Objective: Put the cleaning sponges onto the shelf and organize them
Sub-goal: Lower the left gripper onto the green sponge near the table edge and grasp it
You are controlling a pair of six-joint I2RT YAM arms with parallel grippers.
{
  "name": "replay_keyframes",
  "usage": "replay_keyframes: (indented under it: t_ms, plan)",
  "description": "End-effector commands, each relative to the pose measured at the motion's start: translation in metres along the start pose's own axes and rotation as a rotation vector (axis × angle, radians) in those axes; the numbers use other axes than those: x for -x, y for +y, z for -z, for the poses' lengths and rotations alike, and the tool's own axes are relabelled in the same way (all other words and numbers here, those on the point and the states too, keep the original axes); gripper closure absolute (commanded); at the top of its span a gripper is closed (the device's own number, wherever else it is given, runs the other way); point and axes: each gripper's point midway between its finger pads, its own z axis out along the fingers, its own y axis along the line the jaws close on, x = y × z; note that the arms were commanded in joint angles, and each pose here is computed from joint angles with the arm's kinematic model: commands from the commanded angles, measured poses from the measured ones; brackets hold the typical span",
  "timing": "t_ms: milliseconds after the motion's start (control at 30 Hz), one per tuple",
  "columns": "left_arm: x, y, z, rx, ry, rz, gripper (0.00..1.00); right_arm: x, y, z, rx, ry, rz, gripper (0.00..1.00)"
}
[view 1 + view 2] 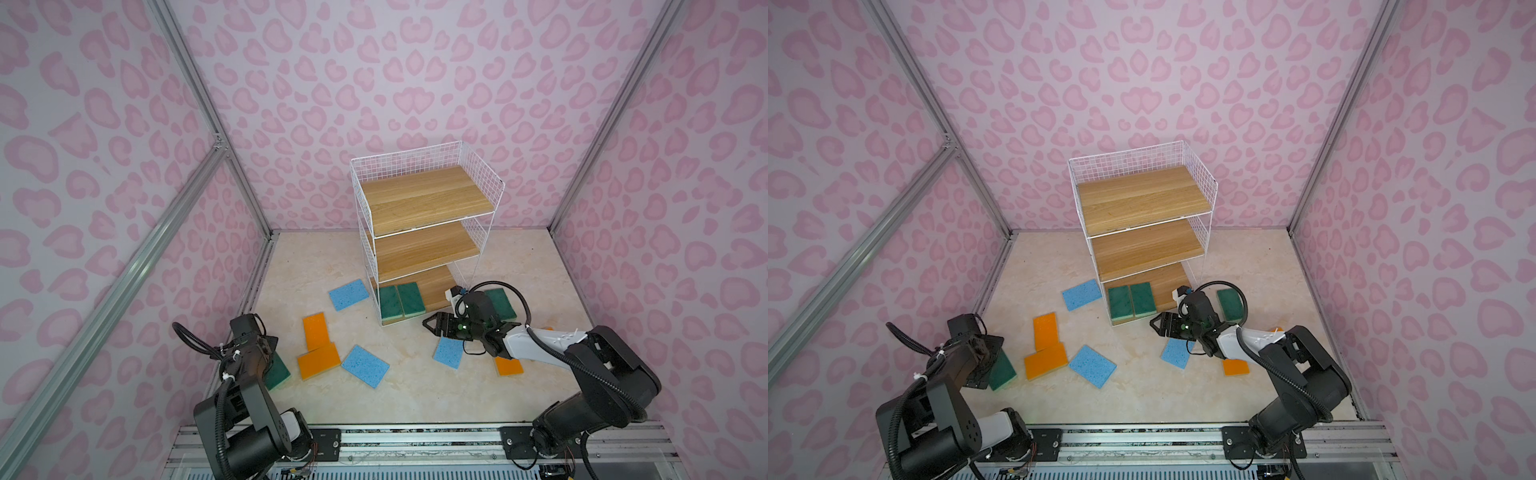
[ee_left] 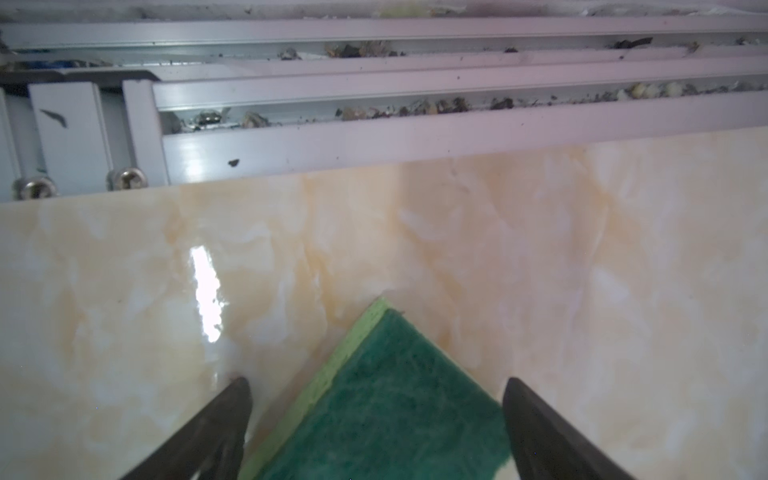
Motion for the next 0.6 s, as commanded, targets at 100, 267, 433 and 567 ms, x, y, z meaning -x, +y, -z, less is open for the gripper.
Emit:
replay_keyframes:
  t_ms: [100, 267, 433, 567]
  plan:
    - [-0.021, 0.002, 0.000, -0.014, 0.085, -0.009, 0.23, 0.001, 0.001, -0.001, 0.006, -0.008, 0.008, 0.25]
    - [-0.017, -0.004, 0.010, -0.021, 0.044, -0.068, 0.41, 0.001, 0.001, 0.000, 0.005, -0.011, 0.009, 0.26]
    - [-0.009, -0.009, 0.020, -0.045, 0.018, -0.077, 0.56, 0.001, 0.002, 0.000, 0.011, -0.009, 0.005, 0.27]
    - [-0.006, -0.019, 0.036, -0.070, -0.010, -0.127, 0.58, 0.001, 0.002, 0.001, 0.009, -0.011, 0.003, 0.27]
